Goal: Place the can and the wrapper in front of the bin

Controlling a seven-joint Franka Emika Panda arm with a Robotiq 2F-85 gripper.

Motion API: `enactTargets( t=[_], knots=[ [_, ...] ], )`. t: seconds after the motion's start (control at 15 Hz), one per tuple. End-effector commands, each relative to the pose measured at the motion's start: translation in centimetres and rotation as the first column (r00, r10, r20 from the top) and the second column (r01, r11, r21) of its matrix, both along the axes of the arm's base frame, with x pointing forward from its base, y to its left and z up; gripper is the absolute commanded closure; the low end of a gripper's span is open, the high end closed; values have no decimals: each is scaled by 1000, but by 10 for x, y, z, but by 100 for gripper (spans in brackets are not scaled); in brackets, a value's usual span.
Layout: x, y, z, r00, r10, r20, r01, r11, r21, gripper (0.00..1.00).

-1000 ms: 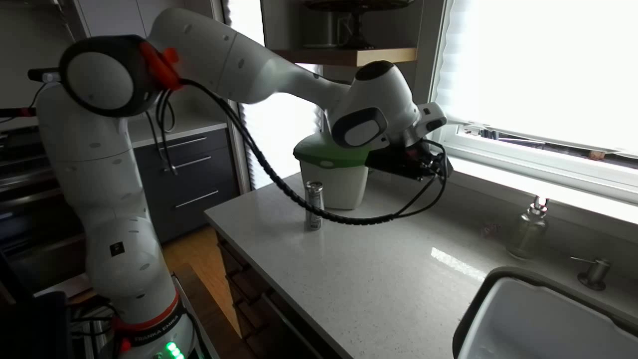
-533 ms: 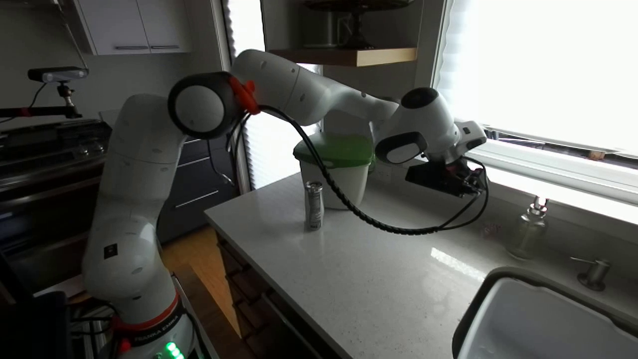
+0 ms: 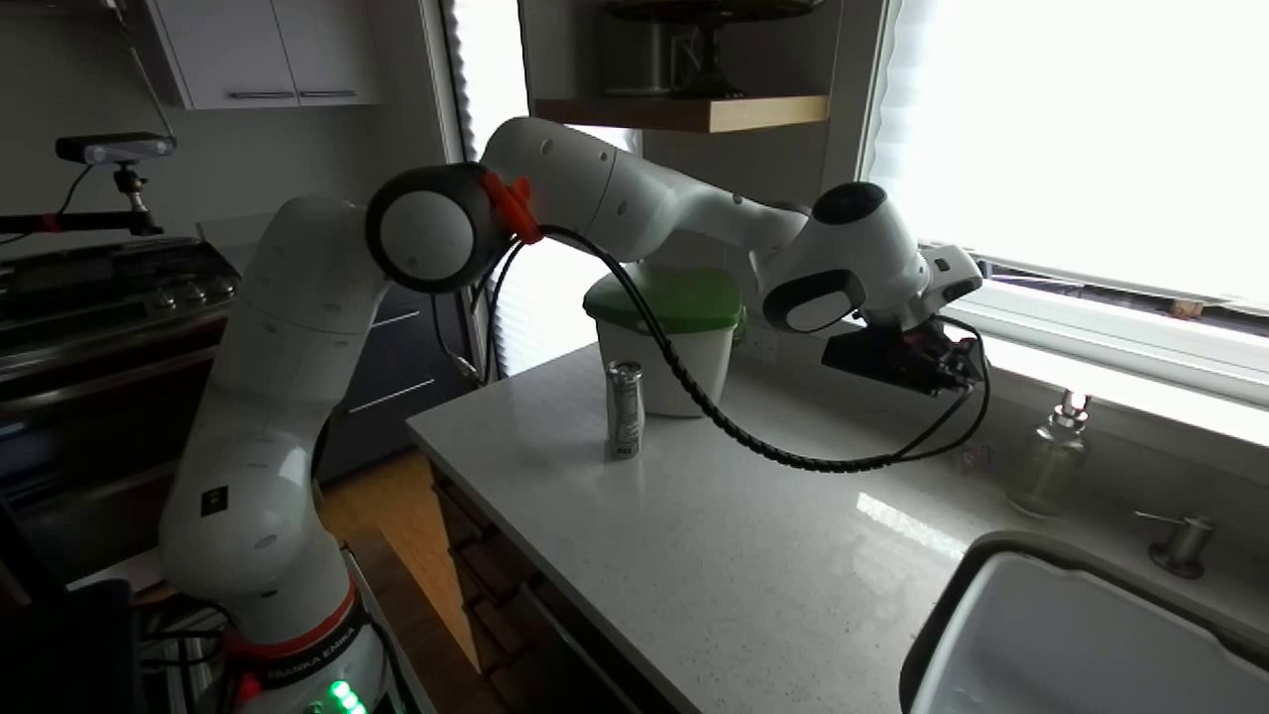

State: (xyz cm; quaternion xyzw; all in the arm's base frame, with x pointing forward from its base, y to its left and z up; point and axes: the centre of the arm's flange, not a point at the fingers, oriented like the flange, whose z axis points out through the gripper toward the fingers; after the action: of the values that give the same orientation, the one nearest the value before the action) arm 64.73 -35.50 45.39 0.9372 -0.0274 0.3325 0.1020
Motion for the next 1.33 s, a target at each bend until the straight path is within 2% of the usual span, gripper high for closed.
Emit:
enactTargets(
  t=[0.0,0.47,1.07,1.2,1.27],
  knots=[
    [10,2,-12,1000,-23,-1,23,1000,-14,0],
    [32,-14,-48,994,-103,-36,103,995,13,0],
    [52,-55,-83,991,-122,-60,126,990,57,0],
    [57,-60,-92,990,-120,-78,126,988,84,4],
    [59,-62,-96,989,-116,-97,126,987,98,11]
  ],
)
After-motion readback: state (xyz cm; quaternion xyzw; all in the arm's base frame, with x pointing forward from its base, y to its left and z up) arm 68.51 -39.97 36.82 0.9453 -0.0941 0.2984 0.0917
